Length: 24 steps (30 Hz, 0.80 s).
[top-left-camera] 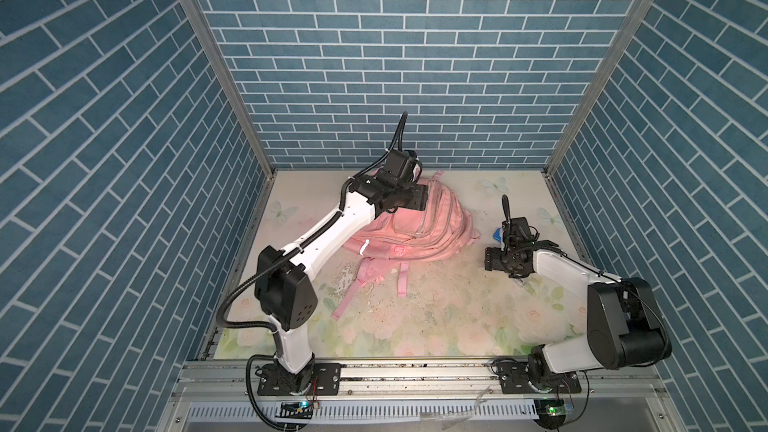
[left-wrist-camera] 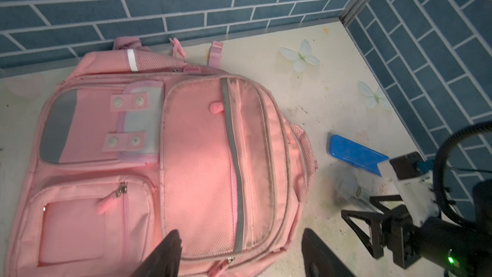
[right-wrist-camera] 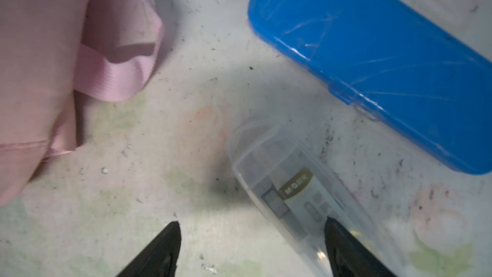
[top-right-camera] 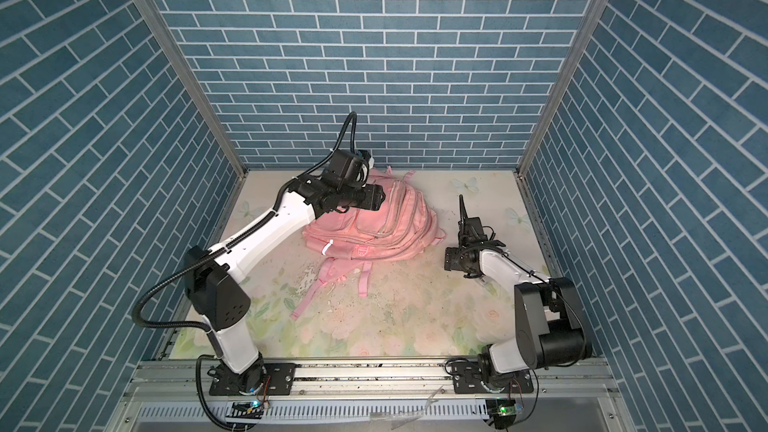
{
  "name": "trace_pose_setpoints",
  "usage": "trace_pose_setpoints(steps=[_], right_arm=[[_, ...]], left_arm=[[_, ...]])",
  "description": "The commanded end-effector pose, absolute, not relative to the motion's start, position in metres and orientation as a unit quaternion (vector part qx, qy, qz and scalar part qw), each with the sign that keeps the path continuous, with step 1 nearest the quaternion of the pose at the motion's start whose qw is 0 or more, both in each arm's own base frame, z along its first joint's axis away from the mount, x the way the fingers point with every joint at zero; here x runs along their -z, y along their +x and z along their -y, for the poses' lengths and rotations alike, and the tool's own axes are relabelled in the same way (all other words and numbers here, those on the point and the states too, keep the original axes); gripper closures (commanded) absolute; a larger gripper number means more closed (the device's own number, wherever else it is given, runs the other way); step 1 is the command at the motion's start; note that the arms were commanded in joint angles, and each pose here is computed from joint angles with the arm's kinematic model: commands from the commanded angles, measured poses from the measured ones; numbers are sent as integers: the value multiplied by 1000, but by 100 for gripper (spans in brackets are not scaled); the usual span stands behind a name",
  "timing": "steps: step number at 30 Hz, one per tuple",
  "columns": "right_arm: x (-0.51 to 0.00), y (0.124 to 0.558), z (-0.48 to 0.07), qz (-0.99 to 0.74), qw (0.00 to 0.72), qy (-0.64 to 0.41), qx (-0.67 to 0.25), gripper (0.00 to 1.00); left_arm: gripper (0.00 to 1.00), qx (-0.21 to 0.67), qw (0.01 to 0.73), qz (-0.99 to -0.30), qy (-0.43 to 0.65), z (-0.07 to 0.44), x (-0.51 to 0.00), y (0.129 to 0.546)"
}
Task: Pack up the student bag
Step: 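Release the zipper pull and grasp the clear pen box with right gripper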
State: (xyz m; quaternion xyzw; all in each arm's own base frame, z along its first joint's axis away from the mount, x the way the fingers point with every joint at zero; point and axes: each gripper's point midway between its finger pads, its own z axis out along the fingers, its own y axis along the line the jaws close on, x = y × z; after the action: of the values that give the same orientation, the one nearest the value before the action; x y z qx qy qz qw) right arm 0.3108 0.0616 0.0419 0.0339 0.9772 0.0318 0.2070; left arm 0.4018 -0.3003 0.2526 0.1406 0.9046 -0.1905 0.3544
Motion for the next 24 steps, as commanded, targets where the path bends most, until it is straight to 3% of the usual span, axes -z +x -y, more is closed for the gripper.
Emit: trace_pose_setpoints(steps=[1, 15, 21, 24], right_arm=[[-39, 311, -47, -977, 207, 54, -10, 14], [2, 285, -53, -985, 119, 85, -88, 10], [0, 276, -48, -986, 105, 110, -75, 17], [1, 272, -45, -986, 101, 116, -66, 25]], left_arm=[[21, 204, 383, -888, 150, 298, -260, 399], [20, 181, 330, -910, 175, 308, -215, 382], [21, 171, 329, -912, 177, 315, -214, 386], [21, 145, 331, -914, 186, 319, -211, 388]])
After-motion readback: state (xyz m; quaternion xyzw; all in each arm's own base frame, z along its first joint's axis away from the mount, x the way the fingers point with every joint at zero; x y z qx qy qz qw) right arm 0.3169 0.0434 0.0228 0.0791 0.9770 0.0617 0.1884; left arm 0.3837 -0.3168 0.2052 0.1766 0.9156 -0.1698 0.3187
